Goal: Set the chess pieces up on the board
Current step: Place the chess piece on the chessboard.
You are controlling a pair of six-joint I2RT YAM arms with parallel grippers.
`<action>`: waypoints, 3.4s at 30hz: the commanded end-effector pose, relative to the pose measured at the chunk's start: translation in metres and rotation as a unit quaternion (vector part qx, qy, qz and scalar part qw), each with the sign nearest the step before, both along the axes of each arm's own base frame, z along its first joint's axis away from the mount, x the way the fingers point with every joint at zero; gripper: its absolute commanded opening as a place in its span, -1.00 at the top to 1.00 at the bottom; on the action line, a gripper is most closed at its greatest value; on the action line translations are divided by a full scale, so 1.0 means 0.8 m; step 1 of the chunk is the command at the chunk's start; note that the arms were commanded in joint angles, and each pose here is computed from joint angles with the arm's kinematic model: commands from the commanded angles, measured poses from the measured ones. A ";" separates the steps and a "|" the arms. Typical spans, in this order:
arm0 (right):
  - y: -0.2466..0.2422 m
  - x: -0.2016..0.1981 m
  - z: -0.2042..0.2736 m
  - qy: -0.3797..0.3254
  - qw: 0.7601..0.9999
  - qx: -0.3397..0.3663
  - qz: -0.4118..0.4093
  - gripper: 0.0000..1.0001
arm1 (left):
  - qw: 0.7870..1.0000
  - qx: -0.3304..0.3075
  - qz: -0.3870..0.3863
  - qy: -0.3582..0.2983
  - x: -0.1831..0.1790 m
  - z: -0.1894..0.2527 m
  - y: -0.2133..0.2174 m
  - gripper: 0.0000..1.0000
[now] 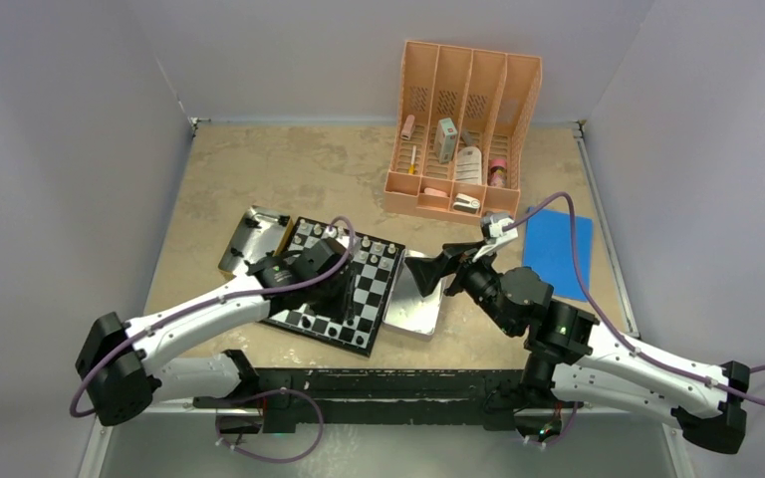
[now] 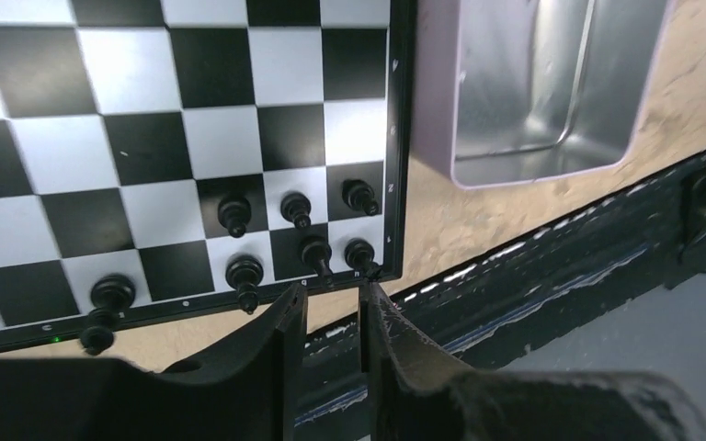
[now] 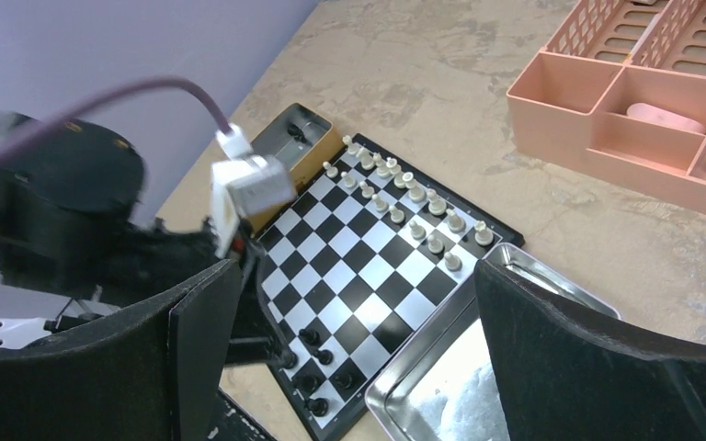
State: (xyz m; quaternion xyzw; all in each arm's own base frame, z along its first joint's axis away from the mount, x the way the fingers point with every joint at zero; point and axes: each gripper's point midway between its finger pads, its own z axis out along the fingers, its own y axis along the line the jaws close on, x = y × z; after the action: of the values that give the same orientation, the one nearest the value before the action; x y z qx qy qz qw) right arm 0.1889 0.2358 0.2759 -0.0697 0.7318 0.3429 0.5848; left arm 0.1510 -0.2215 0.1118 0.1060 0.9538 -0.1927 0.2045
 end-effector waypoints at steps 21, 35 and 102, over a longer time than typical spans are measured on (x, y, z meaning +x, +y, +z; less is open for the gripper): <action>-0.006 0.011 0.025 -0.019 0.999 0.019 -0.027 -0.98 | 0.997 0.053 -0.009 0.049 -0.022 -0.059 -0.013 0.42; -0.007 0.011 0.022 -0.017 0.999 0.021 -0.029 -0.98 | 0.996 0.070 -0.007 0.052 -0.024 -0.070 -0.004 0.50; 0.003 0.008 0.015 -0.010 0.999 0.030 -0.015 -0.98 | 0.999 0.037 0.022 -0.023 0.015 -0.020 -0.022 0.24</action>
State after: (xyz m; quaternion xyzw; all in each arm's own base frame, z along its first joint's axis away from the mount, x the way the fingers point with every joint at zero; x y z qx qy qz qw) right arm 0.1935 0.2367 0.2743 -0.0617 0.7321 0.3361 0.5893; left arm 0.1339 -0.2183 0.0558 0.1145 0.9756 -0.1092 0.1524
